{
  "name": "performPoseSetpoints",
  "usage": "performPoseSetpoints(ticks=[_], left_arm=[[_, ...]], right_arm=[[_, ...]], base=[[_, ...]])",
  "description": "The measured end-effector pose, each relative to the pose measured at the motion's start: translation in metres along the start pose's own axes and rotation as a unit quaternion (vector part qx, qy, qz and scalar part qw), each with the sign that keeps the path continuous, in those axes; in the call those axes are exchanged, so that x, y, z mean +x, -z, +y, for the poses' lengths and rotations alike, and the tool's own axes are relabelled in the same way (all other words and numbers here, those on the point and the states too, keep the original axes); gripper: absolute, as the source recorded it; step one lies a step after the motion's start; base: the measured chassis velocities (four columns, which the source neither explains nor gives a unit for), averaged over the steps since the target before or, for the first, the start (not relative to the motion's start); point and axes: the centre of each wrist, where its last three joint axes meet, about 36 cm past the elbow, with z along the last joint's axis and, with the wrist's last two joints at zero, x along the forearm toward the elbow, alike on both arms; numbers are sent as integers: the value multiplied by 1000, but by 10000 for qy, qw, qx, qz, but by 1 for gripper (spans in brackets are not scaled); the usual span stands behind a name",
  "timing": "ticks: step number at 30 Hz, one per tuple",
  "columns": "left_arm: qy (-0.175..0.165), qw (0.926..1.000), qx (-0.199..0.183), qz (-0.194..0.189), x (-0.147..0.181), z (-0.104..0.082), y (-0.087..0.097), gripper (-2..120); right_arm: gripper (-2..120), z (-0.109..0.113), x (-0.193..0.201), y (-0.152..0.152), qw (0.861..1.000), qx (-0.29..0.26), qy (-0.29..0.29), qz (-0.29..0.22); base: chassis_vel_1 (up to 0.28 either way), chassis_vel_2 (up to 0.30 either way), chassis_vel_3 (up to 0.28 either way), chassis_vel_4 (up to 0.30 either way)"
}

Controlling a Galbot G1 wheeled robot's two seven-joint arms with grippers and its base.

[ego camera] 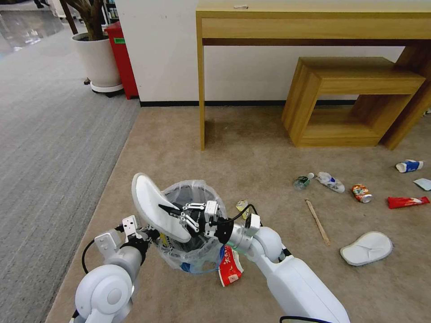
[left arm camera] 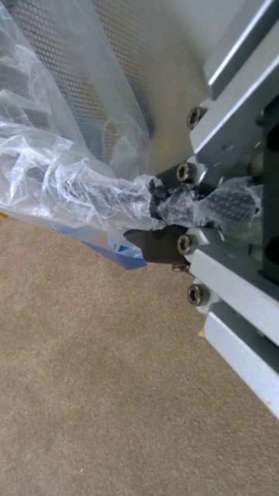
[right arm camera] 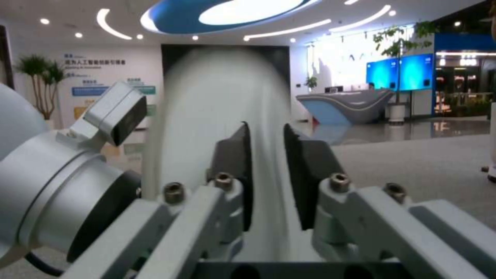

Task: Pick up the trash bin and place the garbage on the floor into it.

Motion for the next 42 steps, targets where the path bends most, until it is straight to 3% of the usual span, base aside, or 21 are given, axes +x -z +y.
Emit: performPoseSetpoints(ticks=[7,9,15,17,19,21,35,42], left_arm=[[24,10000,-12,-44,3,2,3,1],[25,10000,-10,-51,4,3,3,1],[27,10000,-3,-40,5,3,2,1],[28,10000,-5,-40,5,3,2,1],[28,10000,-4,-41,5,3,2,1],[30,10000,2,-44,5,3,1,1],[268,9993,-109,-215,1,21,6,1],[463,9977,-232,-443,4,35,17,1]], right_arm=[[43,0,2,-2,10000,19,-18,9],[55,0,3,-2,10000,32,-27,7],[73,-1,7,-2,10000,62,-44,10],[86,-1,9,-1,9999,83,-62,20],[89,-2,10,0,9999,94,-68,17],[98,-3,10,4,9999,129,-112,-17],[100,-11,21,46,9931,335,-1082,-311],[100,-22,45,76,9817,587,-1777,-359]], base=[[0,0,0,0],[0,0,0,0],[0,0,0,0],[0,0,0,0],[0,0,0,0],[0,0,0,0],[0,0,0,0],[0,0,0,0]])
